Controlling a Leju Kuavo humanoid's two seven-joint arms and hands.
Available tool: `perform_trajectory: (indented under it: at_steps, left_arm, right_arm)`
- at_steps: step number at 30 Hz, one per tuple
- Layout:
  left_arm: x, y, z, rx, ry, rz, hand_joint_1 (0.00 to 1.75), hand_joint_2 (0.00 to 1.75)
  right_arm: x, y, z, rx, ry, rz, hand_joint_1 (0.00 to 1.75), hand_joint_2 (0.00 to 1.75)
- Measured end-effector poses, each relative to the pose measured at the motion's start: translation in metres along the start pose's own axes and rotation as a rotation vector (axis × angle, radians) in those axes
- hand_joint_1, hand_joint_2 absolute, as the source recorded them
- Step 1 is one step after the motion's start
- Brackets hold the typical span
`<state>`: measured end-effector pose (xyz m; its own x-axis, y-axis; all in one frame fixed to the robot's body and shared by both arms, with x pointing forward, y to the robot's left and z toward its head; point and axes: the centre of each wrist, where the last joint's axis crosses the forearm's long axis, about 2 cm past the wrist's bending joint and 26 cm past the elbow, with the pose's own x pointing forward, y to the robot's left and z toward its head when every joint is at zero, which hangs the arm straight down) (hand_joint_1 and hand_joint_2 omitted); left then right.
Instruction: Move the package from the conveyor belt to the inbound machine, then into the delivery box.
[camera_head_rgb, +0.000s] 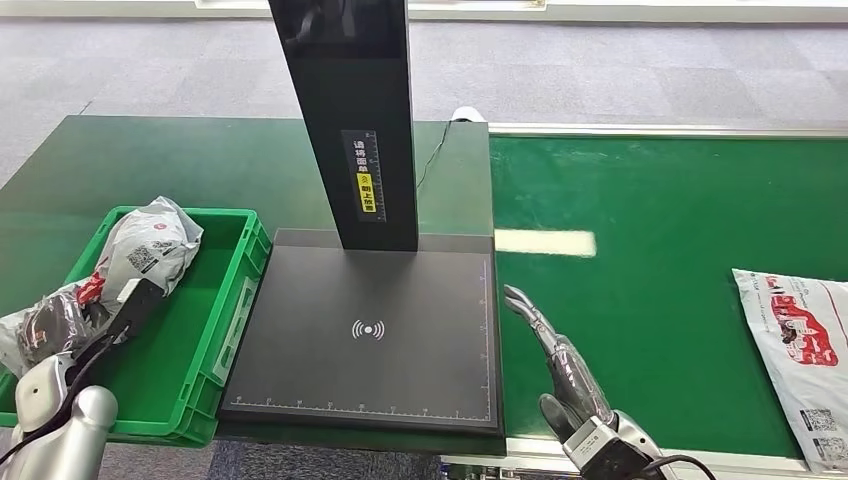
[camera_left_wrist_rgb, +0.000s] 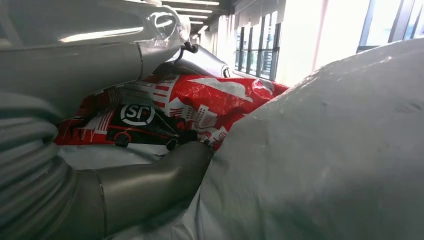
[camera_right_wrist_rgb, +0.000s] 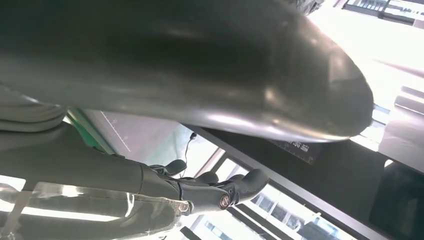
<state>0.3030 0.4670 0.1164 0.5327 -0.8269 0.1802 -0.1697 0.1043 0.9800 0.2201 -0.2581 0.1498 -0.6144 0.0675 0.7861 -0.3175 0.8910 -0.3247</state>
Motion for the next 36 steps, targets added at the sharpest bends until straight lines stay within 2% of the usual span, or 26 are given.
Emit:
perform_trajectory:
  at_steps: [11,12,15,16,21,27,36]
  left_arm:
    - [-0.013,-0.003,-0.005,-0.036,0.037,0.01,1.75,1.75]
    - [-0.012,-0.004,-0.005,-0.044,0.031,0.012,1.39,1.75]
    - [-0.007,-0.003,-0.003,-0.05,0.02,0.019,0.08,1.75]
    - [-0.005,-0.002,-0.001,-0.042,0.017,0.025,0.0,1.75]
    - [0.005,0.003,0.017,0.083,-0.049,0.151,0.0,1.75]
    - [0.026,0.017,0.044,0.261,-0.241,0.392,0.0,1.75]
    - [0.057,0.029,0.065,0.391,-0.507,0.792,0.0,1.75]
  right_arm:
    - [0.0,0.0,0.0,0.001,0.002,0.002,0.0,0.0]
    - [0.0,0.0,0.0,0.002,0.002,0.004,0.0,0.0]
    - [0.0,0.0,-0.001,0.002,0.002,0.008,0.0,0.0]
    - [0.0,-0.001,-0.002,0.002,0.002,0.009,0.0,0.0]
    - [0.0,-0.001,-0.002,-0.003,0.003,0.012,0.0,0.0]
    - [-0.001,-0.001,-0.002,-0.02,-0.008,0.017,0.0,0.0]
    - [-0.004,-0.004,-0.008,-0.023,-0.027,-0.002,0.0,0.0]
